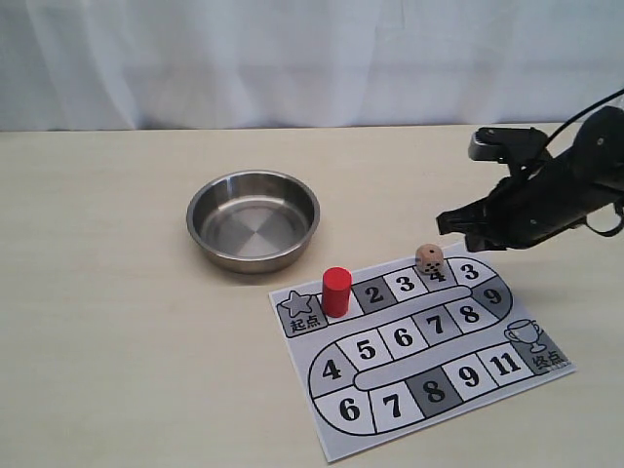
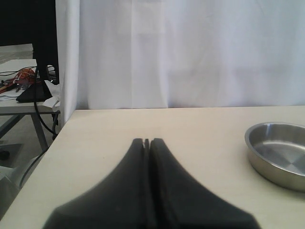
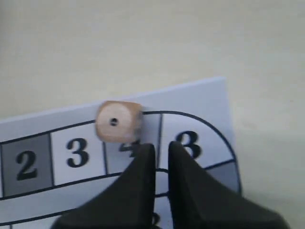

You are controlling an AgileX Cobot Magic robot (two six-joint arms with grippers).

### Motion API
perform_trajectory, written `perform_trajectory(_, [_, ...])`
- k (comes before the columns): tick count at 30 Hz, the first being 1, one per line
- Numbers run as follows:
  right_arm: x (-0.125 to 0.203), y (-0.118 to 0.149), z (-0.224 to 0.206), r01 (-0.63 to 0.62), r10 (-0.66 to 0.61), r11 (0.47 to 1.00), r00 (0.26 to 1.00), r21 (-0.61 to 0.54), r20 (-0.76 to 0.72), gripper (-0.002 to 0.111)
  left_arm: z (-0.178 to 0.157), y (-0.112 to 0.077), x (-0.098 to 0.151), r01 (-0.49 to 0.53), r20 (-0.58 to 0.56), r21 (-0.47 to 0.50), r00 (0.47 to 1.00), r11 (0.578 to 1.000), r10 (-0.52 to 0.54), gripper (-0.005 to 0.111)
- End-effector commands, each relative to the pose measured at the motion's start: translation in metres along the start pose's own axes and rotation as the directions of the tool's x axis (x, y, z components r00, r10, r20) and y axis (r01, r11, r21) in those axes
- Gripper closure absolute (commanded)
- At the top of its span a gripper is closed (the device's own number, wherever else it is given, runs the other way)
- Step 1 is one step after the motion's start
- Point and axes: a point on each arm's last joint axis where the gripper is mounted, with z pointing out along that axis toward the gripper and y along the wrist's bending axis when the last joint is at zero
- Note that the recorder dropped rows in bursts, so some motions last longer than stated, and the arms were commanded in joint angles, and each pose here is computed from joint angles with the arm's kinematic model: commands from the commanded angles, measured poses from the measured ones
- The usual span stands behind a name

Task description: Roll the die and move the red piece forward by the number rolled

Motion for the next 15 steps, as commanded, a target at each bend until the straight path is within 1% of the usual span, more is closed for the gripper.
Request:
perform_trajectory(1, [0.0017, -0.0259, -0.0062, 0.018, -0.017, 0.998, 1.0, 0.059, -0.013, 0.099, -0.0004, 0.0, -0.003, 0.003, 0.019, 0.001, 1.0, 1.0, -0.003, 0.107])
perform_trajectory(4, [0.0026, -0.0325, -0.007, 0.076, -0.074, 0.993, 0.997, 0.096, -0.027, 0.104, -0.0004, 0.0, -0.003, 0.003, 0.019, 0.001, 1.0, 1.0, -0.003, 0.107])
perform_trajectory(5, [0.0029, -0.0331, -0.0071, 0.086, -0.083, 0.991, 0.996, 0.101, -0.031, 0.104, -0.0004, 0.0, -0.003, 0.003, 0.019, 0.001, 1.0, 1.0, -0.003, 0.107])
perform_trajectory(15, [0.0046, -0.0315, -0.0135, 0.089, -0.085, 0.992, 0.995, 0.093, -0.056, 0.104, -0.0004, 0.0, -0.003, 0.003, 0.019, 0.001, 1.0, 1.0, -0.003, 0.107])
